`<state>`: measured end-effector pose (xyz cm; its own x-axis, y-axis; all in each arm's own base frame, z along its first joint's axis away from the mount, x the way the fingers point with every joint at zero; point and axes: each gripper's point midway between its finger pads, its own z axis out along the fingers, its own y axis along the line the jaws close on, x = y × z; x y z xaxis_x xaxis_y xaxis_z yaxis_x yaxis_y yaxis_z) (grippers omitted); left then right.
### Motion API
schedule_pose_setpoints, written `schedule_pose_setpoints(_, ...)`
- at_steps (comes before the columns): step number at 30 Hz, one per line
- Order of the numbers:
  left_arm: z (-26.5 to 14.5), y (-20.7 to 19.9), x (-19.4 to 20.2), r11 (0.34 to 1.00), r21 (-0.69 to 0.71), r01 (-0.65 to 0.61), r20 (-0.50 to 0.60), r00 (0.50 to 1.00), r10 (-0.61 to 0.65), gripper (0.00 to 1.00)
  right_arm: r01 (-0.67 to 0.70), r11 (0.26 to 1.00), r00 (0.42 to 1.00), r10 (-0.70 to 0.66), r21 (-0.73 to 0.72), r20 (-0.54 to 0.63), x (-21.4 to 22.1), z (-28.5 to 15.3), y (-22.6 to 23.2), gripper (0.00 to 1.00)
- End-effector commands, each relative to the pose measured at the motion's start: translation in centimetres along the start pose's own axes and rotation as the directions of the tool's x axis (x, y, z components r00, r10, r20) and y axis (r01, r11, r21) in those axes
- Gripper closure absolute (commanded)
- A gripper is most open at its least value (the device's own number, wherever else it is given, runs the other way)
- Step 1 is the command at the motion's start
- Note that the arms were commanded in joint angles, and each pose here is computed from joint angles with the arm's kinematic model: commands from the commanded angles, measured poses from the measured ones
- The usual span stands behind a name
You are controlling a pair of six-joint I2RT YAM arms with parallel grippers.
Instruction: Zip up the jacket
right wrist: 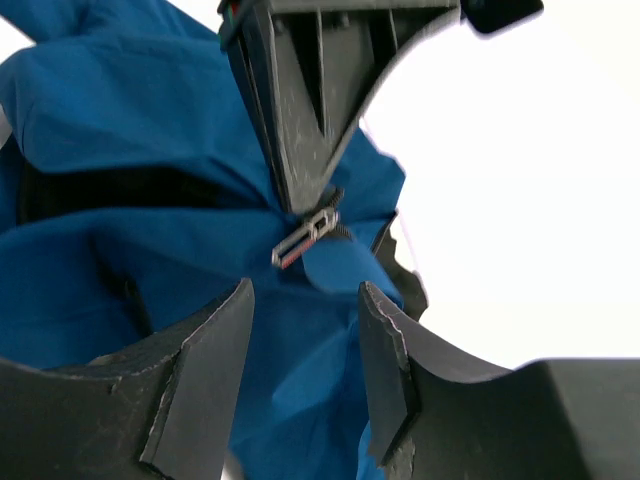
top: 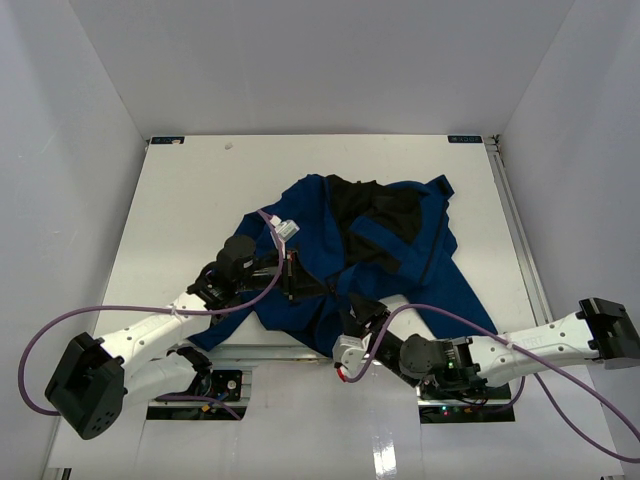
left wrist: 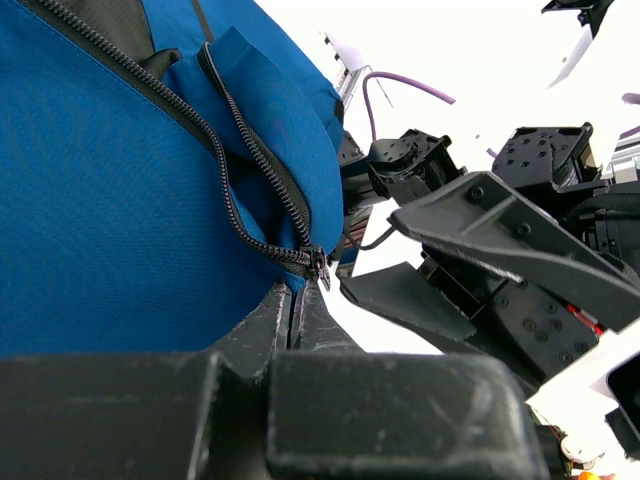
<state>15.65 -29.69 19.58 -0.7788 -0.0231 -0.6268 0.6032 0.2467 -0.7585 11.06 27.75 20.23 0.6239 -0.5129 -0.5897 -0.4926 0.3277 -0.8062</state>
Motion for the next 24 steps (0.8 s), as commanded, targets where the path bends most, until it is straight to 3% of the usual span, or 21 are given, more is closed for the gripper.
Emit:
schedule_pose_setpoints(1, -0.4, -1.3, -0.2, 0.998, 0.053, -0.021, 0.010, 1.000, 0.020, 1.00, 0.014, 0.999, 0.997, -0.017, 0.051, 0.070, -2.2, 0.7, -1.1, 0.48)
schedule_pose_setpoints(24, -0.4, -1.2, 0.1, 0.998, 0.057, -0.020, 0.007, 1.000, 0.020, 1.00, 0.090, 0.993, 0.994, -0.095, 0.081, 0.055, -2.7, 2.6, -0.9, 0.49)
